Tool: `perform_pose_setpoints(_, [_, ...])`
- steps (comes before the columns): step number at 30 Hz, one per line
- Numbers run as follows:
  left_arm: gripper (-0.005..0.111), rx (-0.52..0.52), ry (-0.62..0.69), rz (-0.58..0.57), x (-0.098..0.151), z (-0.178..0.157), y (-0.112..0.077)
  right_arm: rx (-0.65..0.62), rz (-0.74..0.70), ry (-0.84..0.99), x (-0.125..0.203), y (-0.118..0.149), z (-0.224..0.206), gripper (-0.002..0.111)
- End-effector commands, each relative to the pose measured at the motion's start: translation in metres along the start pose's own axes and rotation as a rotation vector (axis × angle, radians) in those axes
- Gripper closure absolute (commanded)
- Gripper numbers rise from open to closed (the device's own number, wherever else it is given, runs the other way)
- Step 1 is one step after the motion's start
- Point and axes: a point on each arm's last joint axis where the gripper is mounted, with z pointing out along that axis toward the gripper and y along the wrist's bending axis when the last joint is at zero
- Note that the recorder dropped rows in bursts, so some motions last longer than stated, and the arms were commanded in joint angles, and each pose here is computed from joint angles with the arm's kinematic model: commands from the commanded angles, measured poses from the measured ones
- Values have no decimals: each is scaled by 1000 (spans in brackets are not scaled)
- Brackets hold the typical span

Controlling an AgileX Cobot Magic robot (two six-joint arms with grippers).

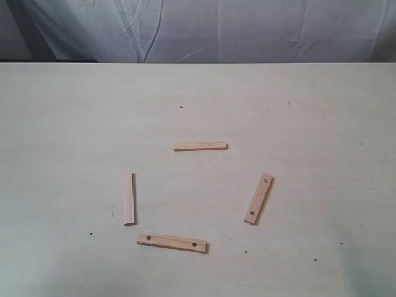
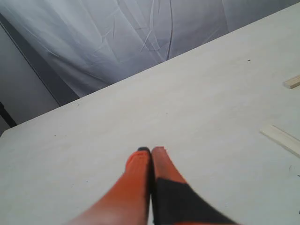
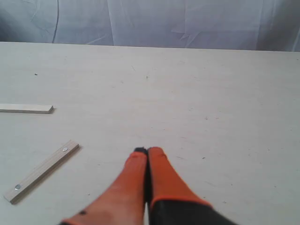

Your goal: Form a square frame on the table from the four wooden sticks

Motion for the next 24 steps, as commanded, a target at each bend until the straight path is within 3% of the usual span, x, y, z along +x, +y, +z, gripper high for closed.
perform_pose_setpoints(1, [107, -5, -6, 2, 1, 0, 0, 3, 5, -17, -1, 0, 0, 108])
perform_pose_setpoints(24, [107, -5, -6, 2, 1, 0, 0, 7, -5, -45, -3, 0, 0, 108])
